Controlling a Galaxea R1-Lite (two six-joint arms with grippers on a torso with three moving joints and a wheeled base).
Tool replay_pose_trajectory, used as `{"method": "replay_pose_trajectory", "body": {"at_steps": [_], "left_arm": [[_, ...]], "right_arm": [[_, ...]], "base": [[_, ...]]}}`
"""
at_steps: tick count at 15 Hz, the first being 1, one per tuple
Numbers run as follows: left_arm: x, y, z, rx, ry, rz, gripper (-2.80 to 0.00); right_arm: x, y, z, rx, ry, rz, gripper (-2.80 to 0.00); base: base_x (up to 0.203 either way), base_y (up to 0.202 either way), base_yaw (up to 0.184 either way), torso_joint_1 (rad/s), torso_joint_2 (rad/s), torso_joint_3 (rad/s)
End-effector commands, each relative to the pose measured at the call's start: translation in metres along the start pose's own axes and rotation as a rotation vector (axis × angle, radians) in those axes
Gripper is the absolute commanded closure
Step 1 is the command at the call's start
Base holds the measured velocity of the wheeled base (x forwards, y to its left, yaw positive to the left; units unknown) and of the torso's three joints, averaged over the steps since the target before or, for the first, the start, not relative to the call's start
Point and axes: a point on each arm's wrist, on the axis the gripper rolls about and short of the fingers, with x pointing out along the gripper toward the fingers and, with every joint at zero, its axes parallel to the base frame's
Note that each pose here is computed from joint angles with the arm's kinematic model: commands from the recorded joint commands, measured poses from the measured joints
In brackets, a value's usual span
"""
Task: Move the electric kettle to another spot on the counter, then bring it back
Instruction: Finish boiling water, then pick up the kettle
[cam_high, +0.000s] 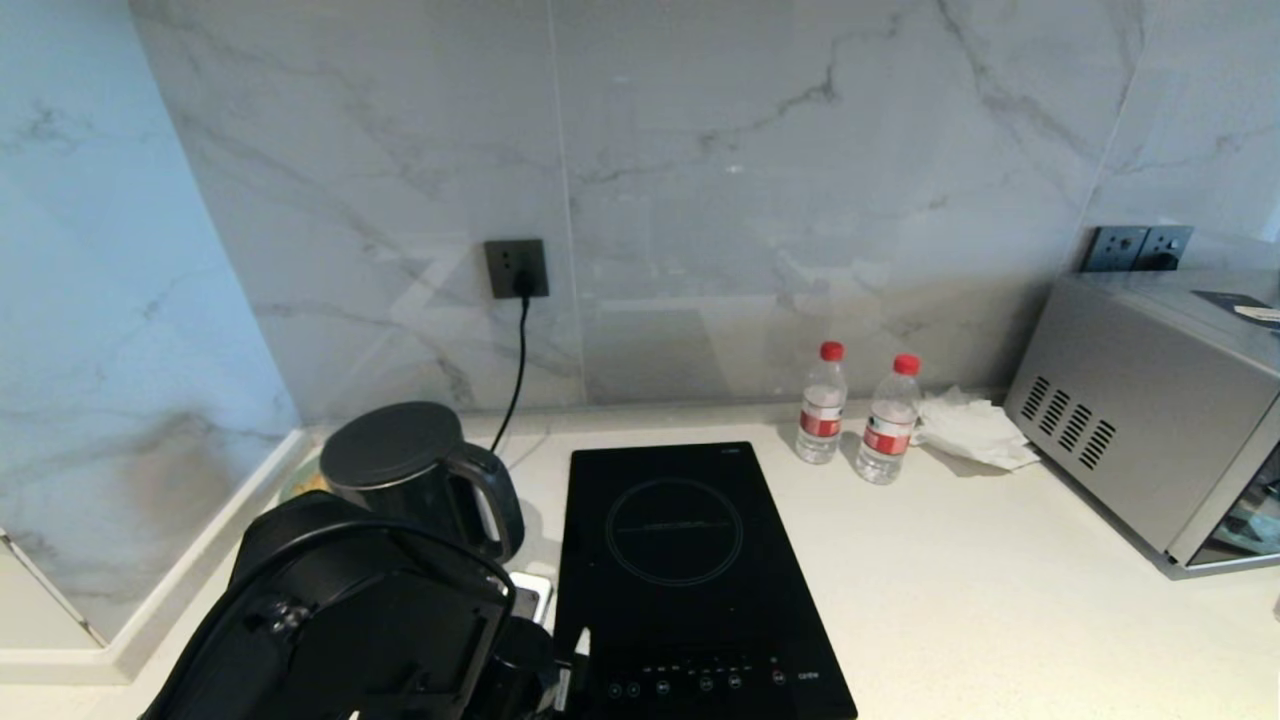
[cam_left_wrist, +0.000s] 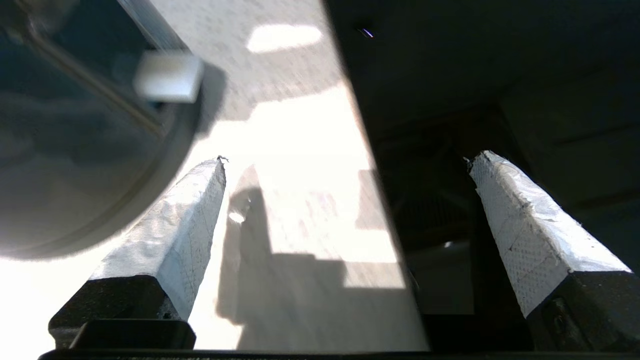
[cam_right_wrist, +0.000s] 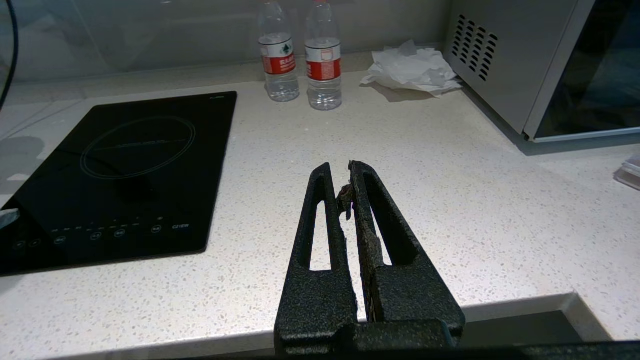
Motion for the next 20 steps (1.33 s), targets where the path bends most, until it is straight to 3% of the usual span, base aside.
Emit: {"method": "replay_pose_trajectory", "body": {"at_steps": [1, 5, 11, 17, 20], "left_arm": [[-0.009, -0.008, -0.005, 0.035, 0.012, -0.013, -2.8], [-0.03, -0.011, 0.005, 0.029, -0.018, -0.035, -2.8], [-0.067, 0.003, 0.029, -0.053, -0.072, -0.06, -2.8], [-0.068, 0.018, 0.046, -0.116, -0.122, -0.024, -2.8], [-0.075, 0.032, 0.066, -0.179, -0.19, -0.008, -2.8]], "right_arm": [[0.0, 0.0, 0.0, 0.0, 0.0, 0.0, 0.0], [0.0, 0.0, 0.0, 0.0, 0.0, 0.0, 0.0], [0.0, 0.0, 0.0, 0.0, 0.0, 0.001, 0.0], [0.0, 0.0, 0.0, 0.0, 0.0, 0.0, 0.0], [0.0, 0.0, 0.0, 0.0, 0.0, 0.0, 0.0]], "base": [[0.0, 0.0, 0.0, 0.0, 0.0, 0.0], [0.0, 0.0, 0.0, 0.0, 0.0, 0.0], [0.0, 0.0, 0.0, 0.0, 0.0, 0.0], [0.0, 0.0, 0.0, 0.0, 0.0, 0.0], [0.0, 0.0, 0.0, 0.0, 0.0, 0.0]]}}
